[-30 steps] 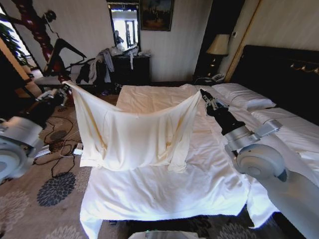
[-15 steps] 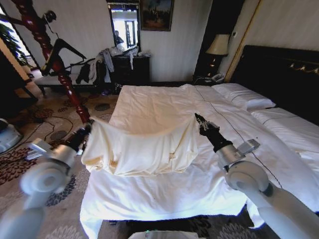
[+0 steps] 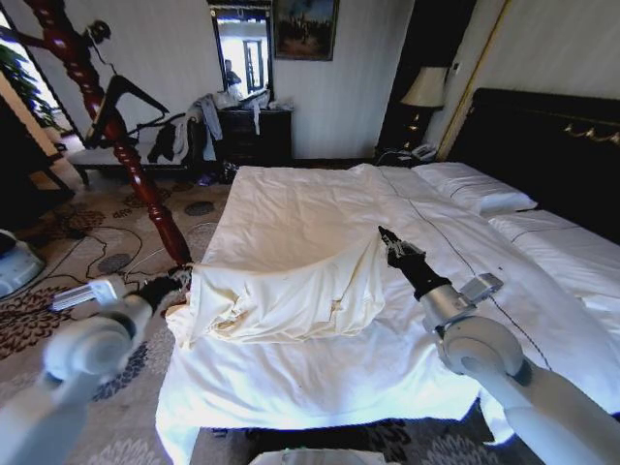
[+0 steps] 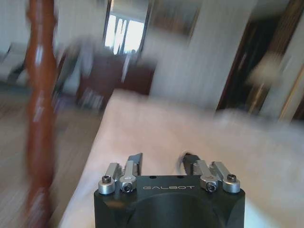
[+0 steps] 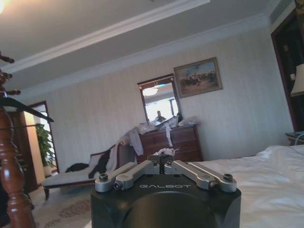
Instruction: Pick up the clothes from the bed and hang them on the clothes hanger.
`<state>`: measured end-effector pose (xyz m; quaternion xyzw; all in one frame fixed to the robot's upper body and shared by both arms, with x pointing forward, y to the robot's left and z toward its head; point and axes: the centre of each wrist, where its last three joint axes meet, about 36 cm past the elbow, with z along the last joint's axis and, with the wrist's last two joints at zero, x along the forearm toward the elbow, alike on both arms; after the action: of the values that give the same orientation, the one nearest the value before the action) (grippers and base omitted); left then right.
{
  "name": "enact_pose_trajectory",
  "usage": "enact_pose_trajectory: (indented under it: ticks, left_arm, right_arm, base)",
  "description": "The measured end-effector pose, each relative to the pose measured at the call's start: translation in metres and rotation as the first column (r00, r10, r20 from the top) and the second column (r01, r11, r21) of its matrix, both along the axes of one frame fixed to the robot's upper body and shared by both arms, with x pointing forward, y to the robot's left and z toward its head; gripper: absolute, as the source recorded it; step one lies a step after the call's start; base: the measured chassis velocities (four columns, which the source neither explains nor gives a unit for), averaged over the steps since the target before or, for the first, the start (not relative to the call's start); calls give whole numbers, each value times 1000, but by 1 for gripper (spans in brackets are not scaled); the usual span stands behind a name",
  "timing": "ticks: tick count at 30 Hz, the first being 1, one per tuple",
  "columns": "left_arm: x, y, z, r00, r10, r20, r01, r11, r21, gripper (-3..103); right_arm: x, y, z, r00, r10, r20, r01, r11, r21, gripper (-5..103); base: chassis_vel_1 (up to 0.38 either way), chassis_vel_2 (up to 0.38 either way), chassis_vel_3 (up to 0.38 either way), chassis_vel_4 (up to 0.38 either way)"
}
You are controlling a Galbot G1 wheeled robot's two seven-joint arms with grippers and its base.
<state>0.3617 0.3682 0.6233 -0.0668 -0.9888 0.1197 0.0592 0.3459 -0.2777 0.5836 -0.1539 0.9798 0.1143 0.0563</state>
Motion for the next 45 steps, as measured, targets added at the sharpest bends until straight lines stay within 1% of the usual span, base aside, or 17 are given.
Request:
enact_pose_trajectory:
  ticks: [2, 6, 10, 11, 12, 16, 17, 19, 21, 23, 24, 27, 33, 37, 40, 44, 45]
  left_arm:
    - [3, 12, 24, 991, 8, 137, -5, 1000, -25, 62]
    - [0, 16, 41, 986, -21, 164, 26, 999, -29, 73]
    - [0, 14, 29, 996, -78, 45, 80, 996, -37, 89]
    - [0, 11, 18, 990, -127, -60, 123, 990, -70, 89]
    - [0, 8, 11, 983, -153, -105, 144, 985, -90, 94]
    - [5, 10, 15, 989, -144, -32, 140, 985, -103, 100]
    - [9, 17, 26, 995, -95, 39, 98, 993, -68, 100]
    - [12, 22, 33, 995, -64, 75, 67, 997, -37, 100]
    - [23, 38, 55, 987, 1, 160, -9, 999, 52, 100]
    - [40, 64, 100, 968, 65, 241, -99, 986, 131, 100]
    - [40, 64, 100, 968, 65, 241, -99, 986, 131, 100]
    - [56, 104, 157, 941, 137, 309, -198, 964, 176, 100]
    - [57, 147, 208, 919, 207, 336, -286, 936, 207, 100]
    - [57, 173, 241, 911, 290, 293, -373, 881, 289, 100]
    - [60, 179, 245, 914, 290, 285, -376, 869, 322, 100]
    - [65, 173, 232, 933, 241, 269, -323, 889, 324, 100]
    - [65, 165, 223, 941, 214, 261, -291, 907, 304, 100]
  right_arm:
    - [2, 0, 5, 1000, -7, 1, 7, 1000, -18, 0]
    - [3, 0, 7, 1000, -7, 7, 7, 1000, -21, 0]
    - [5, 0, 6, 1000, -10, 7, 10, 1000, -14, 0]
    - [5, 0, 5, 1000, -13, 6, 13, 1000, -12, 0]
    - [6, -1, 5, 1000, -15, 6, 15, 1000, -11, 0]
    - [9, 0, 5, 1000, -18, 11, 18, 1000, -5, 0]
    - [11, 0, 5, 1000, -19, 10, 19, 1000, -4, 0]
    - [12, -1, 4, 1000, -20, 10, 20, 1000, -3, 0]
    - [14, -1, 3, 1000, -24, 13, 24, 1000, 1, 0]
    - [17, 0, 2, 999, -27, 23, 26, 999, 20, 0]
    - [17, 0, 2, 999, -27, 23, 26, 999, 20, 0]
    - [21, 5, 1, 999, -18, 41, 16, 998, 61, 0]
    - [22, 12, -5, 998, 16, 63, -20, 997, 72, 0]
    - [21, 19, -10, 997, 39, 60, -44, 996, 83, 0]
    - [21, 21, -11, 997, 40, 60, -45, 995, 87, 0]
    - [20, 21, -12, 998, 36, 57, -41, 995, 95, 0]
    - [20, 21, -12, 998, 33, 57, -38, 995, 97, 0]
  base:
    - [0, 0, 0, 0]
    - [0, 0, 0, 0]
    - [0, 0, 0, 0]
    - [0, 0, 0, 0]
    - [0, 0, 0, 0]
    - [0, 0, 0, 0]
    - [0, 0, 0, 0]
    - [0, 0, 0, 0]
    - [0, 0, 0, 0]
    - [0, 0, 0, 0]
    - [0, 0, 0, 0]
    - [0, 0, 0, 0]
    - [0, 0, 0, 0]
    - [0, 0, 0, 0]
    - [0, 0, 0, 0]
    - [0, 0, 0, 0]
    - [0, 0, 0, 0]
